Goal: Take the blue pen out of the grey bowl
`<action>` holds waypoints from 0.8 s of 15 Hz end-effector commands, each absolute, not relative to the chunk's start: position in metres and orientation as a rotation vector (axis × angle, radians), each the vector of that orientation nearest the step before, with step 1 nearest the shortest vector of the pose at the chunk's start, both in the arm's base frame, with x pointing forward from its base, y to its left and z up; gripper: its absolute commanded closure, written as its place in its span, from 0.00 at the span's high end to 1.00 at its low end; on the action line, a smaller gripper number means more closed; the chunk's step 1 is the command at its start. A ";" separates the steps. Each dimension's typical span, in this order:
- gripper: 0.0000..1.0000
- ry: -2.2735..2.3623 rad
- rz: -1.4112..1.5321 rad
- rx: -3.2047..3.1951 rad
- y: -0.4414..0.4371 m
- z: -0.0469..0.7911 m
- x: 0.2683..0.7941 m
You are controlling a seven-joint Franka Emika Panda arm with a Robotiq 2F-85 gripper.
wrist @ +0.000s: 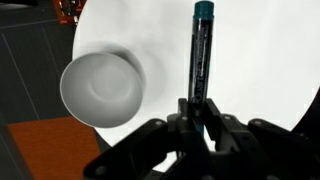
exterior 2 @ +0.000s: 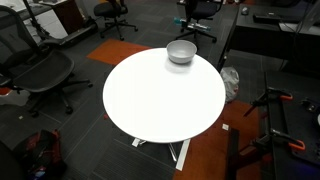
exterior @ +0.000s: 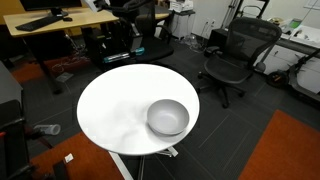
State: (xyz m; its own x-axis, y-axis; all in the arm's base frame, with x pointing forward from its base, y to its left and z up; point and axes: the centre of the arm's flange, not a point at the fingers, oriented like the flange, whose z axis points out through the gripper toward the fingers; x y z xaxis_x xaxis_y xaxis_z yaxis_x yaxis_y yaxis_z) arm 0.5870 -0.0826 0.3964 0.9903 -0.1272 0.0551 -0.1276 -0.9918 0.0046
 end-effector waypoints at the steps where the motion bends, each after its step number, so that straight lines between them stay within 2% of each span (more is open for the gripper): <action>1: 0.05 -0.081 0.096 3.126 -0.060 0.383 0.575; 12: 0.05 -0.057 0.011 3.133 -0.044 0.281 0.589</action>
